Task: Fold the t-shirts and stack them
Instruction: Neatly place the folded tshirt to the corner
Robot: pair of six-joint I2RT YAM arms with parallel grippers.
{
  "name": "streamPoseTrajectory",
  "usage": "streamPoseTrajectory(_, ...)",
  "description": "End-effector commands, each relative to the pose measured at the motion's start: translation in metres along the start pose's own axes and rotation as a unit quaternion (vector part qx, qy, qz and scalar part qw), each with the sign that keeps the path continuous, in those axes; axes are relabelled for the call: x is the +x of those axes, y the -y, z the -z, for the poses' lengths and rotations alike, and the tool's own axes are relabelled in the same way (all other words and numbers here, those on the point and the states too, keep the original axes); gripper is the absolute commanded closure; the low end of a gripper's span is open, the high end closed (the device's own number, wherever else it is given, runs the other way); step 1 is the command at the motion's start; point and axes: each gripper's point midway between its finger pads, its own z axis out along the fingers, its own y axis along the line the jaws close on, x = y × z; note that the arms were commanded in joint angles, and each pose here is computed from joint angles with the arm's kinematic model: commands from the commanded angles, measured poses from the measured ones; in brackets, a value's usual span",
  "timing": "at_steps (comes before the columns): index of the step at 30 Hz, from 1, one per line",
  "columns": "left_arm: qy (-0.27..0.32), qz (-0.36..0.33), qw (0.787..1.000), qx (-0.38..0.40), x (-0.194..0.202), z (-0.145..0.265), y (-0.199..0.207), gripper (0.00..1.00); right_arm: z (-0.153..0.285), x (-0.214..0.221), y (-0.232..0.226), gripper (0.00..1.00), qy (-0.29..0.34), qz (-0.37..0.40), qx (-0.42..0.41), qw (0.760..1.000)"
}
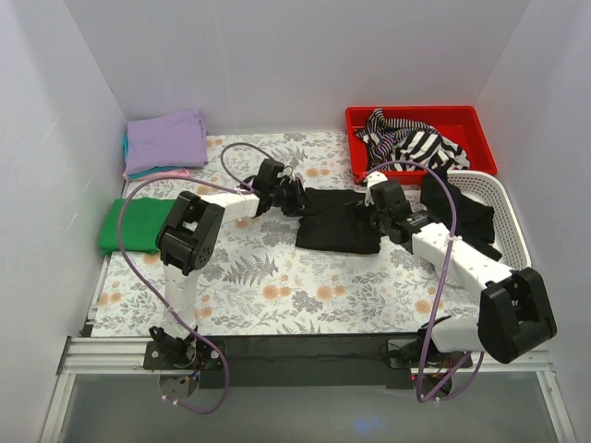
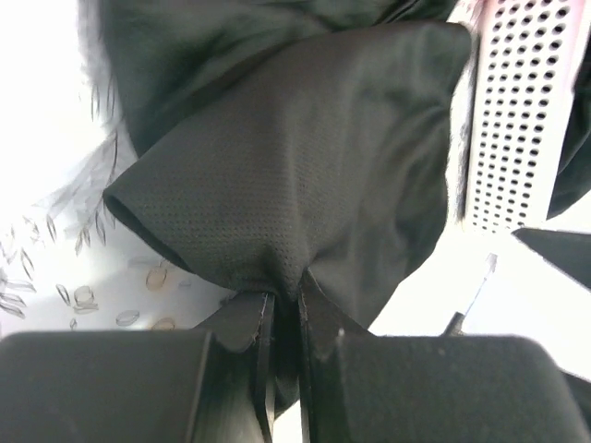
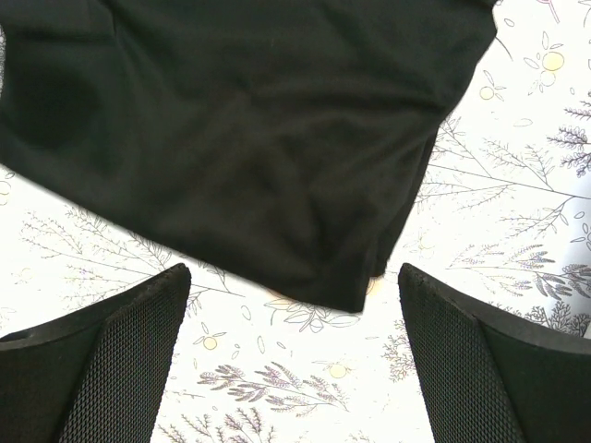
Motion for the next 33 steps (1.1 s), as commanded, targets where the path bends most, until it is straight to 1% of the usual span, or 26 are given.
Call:
streamPoseTrajectory(1, 0.04, -0.069, 0.997, -0.004, -0.043, 0.027, 0.034, 1.0, 0.001, -0.005, 0.004, 0.02, 0.019, -0.009, 0.007, 1.0)
streamPoseTrajectory(2, 0.039, -0.07, 0.997, -0.01, -0.047, 0.03, 0.035, 1.0, 0.001, -0.005, 0.005, 0.02, 0.018, -0.011, 0.008, 1.0)
streamPoseTrajectory(3, 0.052, -0.089, 0.995, -0.005, -0.059, 0.035, 0.046, 1.0, 0.001, -0.006, 0.004, 0.02, 0.021, -0.012, 0.008, 1.0)
streamPoseTrajectory(5, 0.059, -0.095, 0.994, -0.016, -0.07, 0.041, 0.046, 1.0, 0.0, -0.005, 0.003, 0.01, 0.02, -0.012, 0.006, 1.0)
streamPoseTrajectory(6, 0.072, -0.105, 0.992, -0.011, -0.084, 0.045, 0.056, 1.0, -0.001, -0.005, 0.003, 0.02, 0.018, -0.012, 0.004, 1.0)
streamPoseTrajectory(9, 0.072, -0.122, 0.989, -0.03, -0.098, 0.05, 0.051, 1.0, -0.002, -0.004, 0.002, 0.02, 0.017, -0.011, 0.002, 1.0)
streamPoseTrajectory(10, 0.083, -0.137, 0.987, -0.032, -0.113, 0.053, 0.054, 1.0, -0.003, -0.005, 0.002, 0.02, 0.018, -0.011, 0.002, 1.0)
streamPoseTrajectory(12, 0.078, -0.141, 0.986, -0.045, -0.122, 0.058, 0.049, 1.0, -0.003, -0.005, 0.001, 0.02, 0.017, -0.011, 0.001, 1.0)
streamPoseTrajectory(13, 0.107, -0.156, 0.981, -0.049, -0.149, 0.071, 0.059, 1.0, -0.004, -0.004, 0.0, 0.02, 0.015, -0.011, -0.004, 1.0)
streamPoseTrajectory(14, 0.103, -0.146, 0.981, -0.072, -0.154, 0.071, 0.045, 1.0, -0.005, -0.005, -0.001, 0.02, 0.017, -0.011, -0.007, 1.0)
streamPoseTrajectory(15, 0.111, -0.149, 0.981, -0.064, -0.165, 0.077, 0.049, 1.0, -0.006, -0.005, -0.003, 0.02, 0.017, -0.011, -0.01, 1.0)
streamPoseTrajectory(16, 0.124, -0.146, 0.979, -0.067, -0.181, 0.087, 0.045, 1.0, -0.008, -0.004, -0.005, 0.02, 0.013, -0.012, -0.017, 1.0)
streamPoseTrajectory(17, 0.141, -0.158, 0.975, -0.065, -0.199, 0.094, 0.052, 1.0, -0.01, -0.005, -0.006, 0.02, 0.013, -0.014, -0.019, 1.0)
streamPoseTrajectory(19, 0.167, -0.171, 0.967, -0.09, -0.226, 0.11, 0.045, 1.0, -0.013, -0.004, -0.01, 0.02, 0.007, -0.014, -0.029, 0.999)
streamPoseTrajectory(20, 0.189, -0.182, 0.96, -0.094, -0.245, 0.128, 0.057, 1.0, -0.013, -0.005, -0.012, 0.02, 0.007, -0.015, -0.033, 0.999)
streamPoseTrajectory(21, 0.191, -0.185, 0.958, -0.11, -0.254, 0.127, 0.044, 1.0, -0.014, -0.006, -0.013, 0.02, 0.008, -0.015, -0.036, 0.999)
streamPoseTrajectory(22, 0.21, -0.181, 0.953, -0.121, -0.271, 0.143, 0.035, 1.0, -0.016, -0.005, -0.014, 0.02, 0.007, -0.015, -0.039, 0.999)
streamPoseTrajectory(23, 0.222, -0.181, 0.95, -0.124, -0.281, 0.155, 0.035, 1.0, -0.017, -0.007, -0.015, 0.02, 0.008, -0.015, -0.041, 0.999)
streamPoseTrajectory(24, 0.231, -0.18, 0.947, -0.13, -0.288, 0.164, 0.028, 1.0, -0.018, -0.008, -0.016, 0.02, 0.009, -0.014, -0.042, 0.999)
streamPoseTrajectory(25, 0.246, -0.173, 0.943, -0.14, -0.3, 0.182, 0.014, 1.0, -0.021, -0.007, -0.017, 0.02, 0.003, -0.014, -0.045, 0.999)
streamPoseTrajectory(27, 0.266, -0.179, 0.936, -0.145, -0.313, 0.203, 0.004, 1.0, -0.023, -0.01, -0.019, 0.02, 0.002, -0.015, -0.05, 0.999)
streamPoseTrajectory(28, 0.279, -0.182, 0.929, -0.162, -0.323, 0.219, -0.01, 1.0, -0.026, -0.01, -0.022, 0.02, -0.002, -0.015, -0.058, 0.998)
streamPoseTrajectory(30, 0.3, -0.195, 0.916, -0.184, -0.337, 0.24, -0.018, 1.0, -0.03, -0.012, -0.025, 0.02, -0.002, -0.014, -0.063, 0.998)
streamPoseTrajectory(31, 0.305, -0.201, 0.909, -0.199, -0.345, 0.252, -0.034, 1.0, -0.035, -0.009, -0.025, 0.02, -0.009, -0.013, -0.062, 0.998)
streamPoseTrajectory(33, 0.32, -0.212, 0.9, -0.208, -0.355, 0.266, -0.04, 1.0, -0.039, -0.01, -0.031, 0.03, -0.015, -0.01, -0.079, 0.997)
